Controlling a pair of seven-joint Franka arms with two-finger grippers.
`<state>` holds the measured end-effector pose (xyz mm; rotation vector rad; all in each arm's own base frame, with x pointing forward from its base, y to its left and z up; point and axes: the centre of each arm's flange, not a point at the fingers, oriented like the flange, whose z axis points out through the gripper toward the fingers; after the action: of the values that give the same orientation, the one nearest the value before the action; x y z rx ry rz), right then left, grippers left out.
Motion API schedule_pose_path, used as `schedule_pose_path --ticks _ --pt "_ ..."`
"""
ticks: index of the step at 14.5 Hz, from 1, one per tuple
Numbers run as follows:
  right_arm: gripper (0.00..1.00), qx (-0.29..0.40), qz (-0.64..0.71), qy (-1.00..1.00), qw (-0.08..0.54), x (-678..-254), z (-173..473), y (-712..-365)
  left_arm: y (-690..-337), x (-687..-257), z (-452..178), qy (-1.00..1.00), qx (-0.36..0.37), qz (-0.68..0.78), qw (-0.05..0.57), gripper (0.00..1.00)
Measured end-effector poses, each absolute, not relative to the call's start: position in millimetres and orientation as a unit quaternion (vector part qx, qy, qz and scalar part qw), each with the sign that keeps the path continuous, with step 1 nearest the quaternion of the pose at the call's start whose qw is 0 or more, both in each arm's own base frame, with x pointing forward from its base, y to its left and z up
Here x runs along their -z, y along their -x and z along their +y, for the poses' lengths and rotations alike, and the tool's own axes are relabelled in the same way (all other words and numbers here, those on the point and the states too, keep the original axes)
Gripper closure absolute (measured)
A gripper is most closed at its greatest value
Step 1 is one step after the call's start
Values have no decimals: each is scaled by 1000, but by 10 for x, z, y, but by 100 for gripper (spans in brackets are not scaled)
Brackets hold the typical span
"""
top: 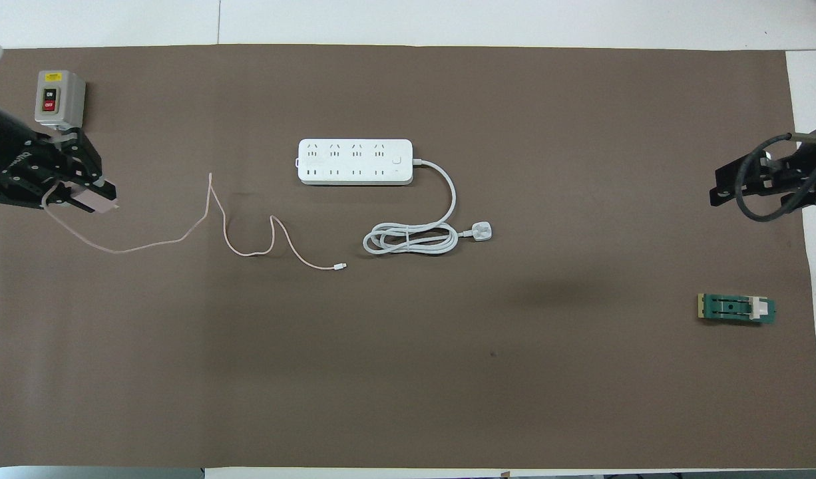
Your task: Plug charger into power strip
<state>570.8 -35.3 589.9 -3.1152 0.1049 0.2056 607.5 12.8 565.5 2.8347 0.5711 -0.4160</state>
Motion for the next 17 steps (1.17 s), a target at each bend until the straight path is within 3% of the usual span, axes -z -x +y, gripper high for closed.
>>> schedule_pose_path --ticks 3,7,11,17 --pt "0 -51 19 999 5 -6068 -350 -5587 -6119 -5765 162 -937 112 322 80 68" --pt "0 -28 12 1000 4 -6198 -342 -5307 -6398 -5672 -810 -818 65 567 76 68" --pt "0 -25 15 1000 4 -6135 -359 -5295 -6487 -5149 -1695 -741 69 667 38 68" --pt "0 -25 18 1000 4 -6136 -346 -5297 -6606 -4349 -2337 -709 49 704 -9 68"
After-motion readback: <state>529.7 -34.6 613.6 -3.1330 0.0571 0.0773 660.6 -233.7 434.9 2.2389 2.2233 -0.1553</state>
